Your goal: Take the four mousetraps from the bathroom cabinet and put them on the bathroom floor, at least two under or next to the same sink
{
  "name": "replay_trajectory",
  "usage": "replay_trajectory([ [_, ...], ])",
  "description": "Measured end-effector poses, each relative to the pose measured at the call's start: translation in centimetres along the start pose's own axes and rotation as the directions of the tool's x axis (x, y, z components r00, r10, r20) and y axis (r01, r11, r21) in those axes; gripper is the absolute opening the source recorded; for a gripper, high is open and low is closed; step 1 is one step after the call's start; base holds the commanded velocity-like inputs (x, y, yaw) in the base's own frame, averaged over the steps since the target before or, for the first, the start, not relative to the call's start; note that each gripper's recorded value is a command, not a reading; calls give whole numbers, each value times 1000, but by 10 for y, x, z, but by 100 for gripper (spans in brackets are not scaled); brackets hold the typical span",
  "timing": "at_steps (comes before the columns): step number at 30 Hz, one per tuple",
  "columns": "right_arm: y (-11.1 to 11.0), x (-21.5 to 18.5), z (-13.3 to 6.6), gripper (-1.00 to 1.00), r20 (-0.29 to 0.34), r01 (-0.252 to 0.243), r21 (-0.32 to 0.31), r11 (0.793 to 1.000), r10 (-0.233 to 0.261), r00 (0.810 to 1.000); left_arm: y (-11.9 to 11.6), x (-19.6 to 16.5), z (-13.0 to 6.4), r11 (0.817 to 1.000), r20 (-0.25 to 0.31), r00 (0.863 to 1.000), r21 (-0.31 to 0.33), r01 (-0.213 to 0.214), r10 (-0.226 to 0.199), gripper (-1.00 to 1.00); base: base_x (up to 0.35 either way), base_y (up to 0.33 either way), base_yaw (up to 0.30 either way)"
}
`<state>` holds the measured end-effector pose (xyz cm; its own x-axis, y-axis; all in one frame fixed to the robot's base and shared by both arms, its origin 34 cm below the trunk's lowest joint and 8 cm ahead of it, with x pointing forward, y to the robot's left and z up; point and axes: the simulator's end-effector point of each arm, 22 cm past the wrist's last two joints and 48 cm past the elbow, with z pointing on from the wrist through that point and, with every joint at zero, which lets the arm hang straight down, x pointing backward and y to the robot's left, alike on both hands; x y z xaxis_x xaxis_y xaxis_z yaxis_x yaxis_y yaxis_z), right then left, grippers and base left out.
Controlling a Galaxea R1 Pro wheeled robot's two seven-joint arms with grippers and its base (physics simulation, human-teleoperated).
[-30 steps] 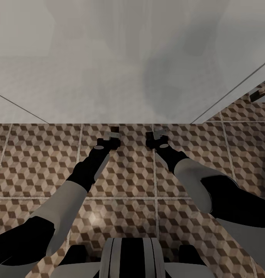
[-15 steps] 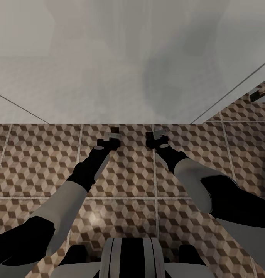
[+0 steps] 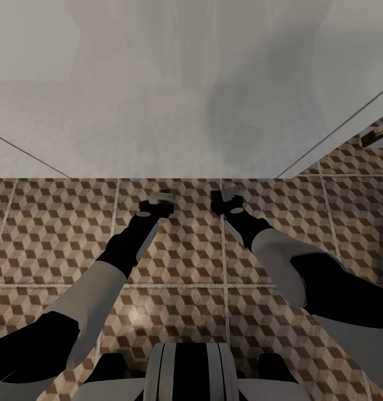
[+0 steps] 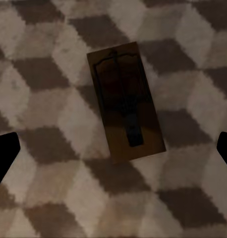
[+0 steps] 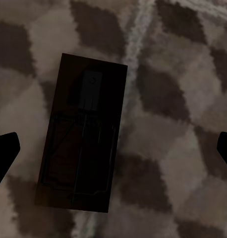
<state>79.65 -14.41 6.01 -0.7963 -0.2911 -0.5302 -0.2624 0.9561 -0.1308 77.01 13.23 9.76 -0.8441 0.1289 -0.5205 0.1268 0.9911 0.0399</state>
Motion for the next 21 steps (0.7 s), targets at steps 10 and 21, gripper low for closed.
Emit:
replay_trajectory([
  [10,0,0,0,100,0,0,0,1000,0,1000,0,-2,0,1000,7,1000,1,1,-1,100,0,0,0],
  [21,0,0,0,100,0,-1,0,1000,1,1000,-1,-4,0,1000,11,1000,2,0,0,100,-124,0,0],
])
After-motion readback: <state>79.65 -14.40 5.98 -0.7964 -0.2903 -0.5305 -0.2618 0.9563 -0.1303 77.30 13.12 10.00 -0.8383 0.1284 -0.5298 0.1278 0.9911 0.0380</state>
